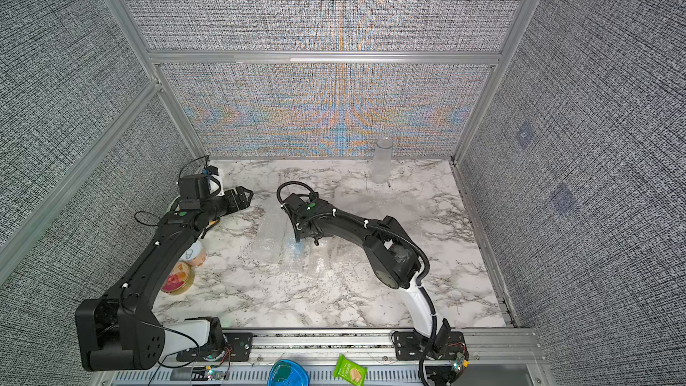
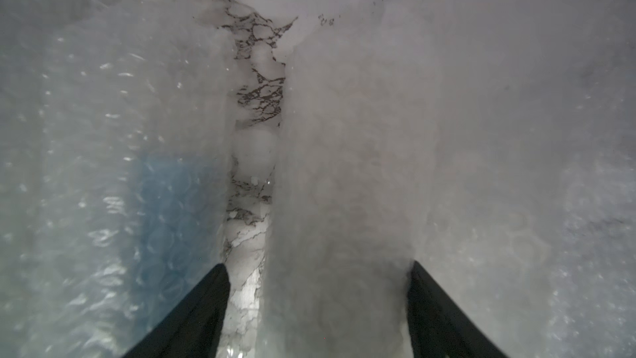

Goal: Unwrap the vase from the bubble wrap
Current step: Pick up the bubble wrap from the center of the board.

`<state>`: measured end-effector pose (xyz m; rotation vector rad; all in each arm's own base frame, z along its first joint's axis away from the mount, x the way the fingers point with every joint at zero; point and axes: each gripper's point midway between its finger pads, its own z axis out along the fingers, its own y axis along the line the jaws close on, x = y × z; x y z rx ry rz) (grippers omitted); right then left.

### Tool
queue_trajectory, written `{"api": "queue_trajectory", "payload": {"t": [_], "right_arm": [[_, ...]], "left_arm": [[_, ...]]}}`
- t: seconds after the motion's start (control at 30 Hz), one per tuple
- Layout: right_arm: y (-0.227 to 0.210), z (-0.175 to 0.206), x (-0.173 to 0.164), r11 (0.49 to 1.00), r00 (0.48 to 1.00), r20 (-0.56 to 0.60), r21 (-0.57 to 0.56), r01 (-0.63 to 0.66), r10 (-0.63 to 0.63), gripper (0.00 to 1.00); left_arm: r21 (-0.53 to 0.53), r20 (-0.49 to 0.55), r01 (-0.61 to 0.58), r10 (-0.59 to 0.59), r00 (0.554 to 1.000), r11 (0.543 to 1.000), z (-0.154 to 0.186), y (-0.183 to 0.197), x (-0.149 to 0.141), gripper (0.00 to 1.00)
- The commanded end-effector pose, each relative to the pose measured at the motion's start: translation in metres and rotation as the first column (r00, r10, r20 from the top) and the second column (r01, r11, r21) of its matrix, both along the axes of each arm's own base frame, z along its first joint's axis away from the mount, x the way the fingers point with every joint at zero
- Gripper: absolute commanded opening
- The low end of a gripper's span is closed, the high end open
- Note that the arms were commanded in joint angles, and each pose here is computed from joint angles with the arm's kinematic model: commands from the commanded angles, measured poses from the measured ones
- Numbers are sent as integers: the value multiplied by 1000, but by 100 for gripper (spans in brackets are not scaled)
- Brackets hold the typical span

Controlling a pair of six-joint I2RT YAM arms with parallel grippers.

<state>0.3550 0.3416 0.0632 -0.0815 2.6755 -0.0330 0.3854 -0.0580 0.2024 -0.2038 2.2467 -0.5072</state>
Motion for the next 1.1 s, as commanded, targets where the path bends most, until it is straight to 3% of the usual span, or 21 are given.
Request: {"api": "queue_trajectory", "payload": {"t": [0.0,0.33,0.47,0.63,1.07], "right_arm": [[-1,-13,0,1000,999,-38,-9,22,-22,74],[-5,-43,3,999,993,-109,-20,41,-43,69],[-3,-38,5,999,994,-108,-21,27,-29,54],[2,-1,8,999,999,-47,39,7,-5,39],[15,124,-5,945,986,153,309,-109,63,36]], "left_arm": [[-14,22,16,-15,1000,1000,4,-4,4,88],[-16,23,20,-19,1000,1000,3,-4,4,88],[-17,16,20,-20,1000,1000,1,-4,3,88],[-15,13,20,-20,1000,1000,0,-4,4,88],[-23,-3,32,-32,999,999,-6,-6,5,88]]}}
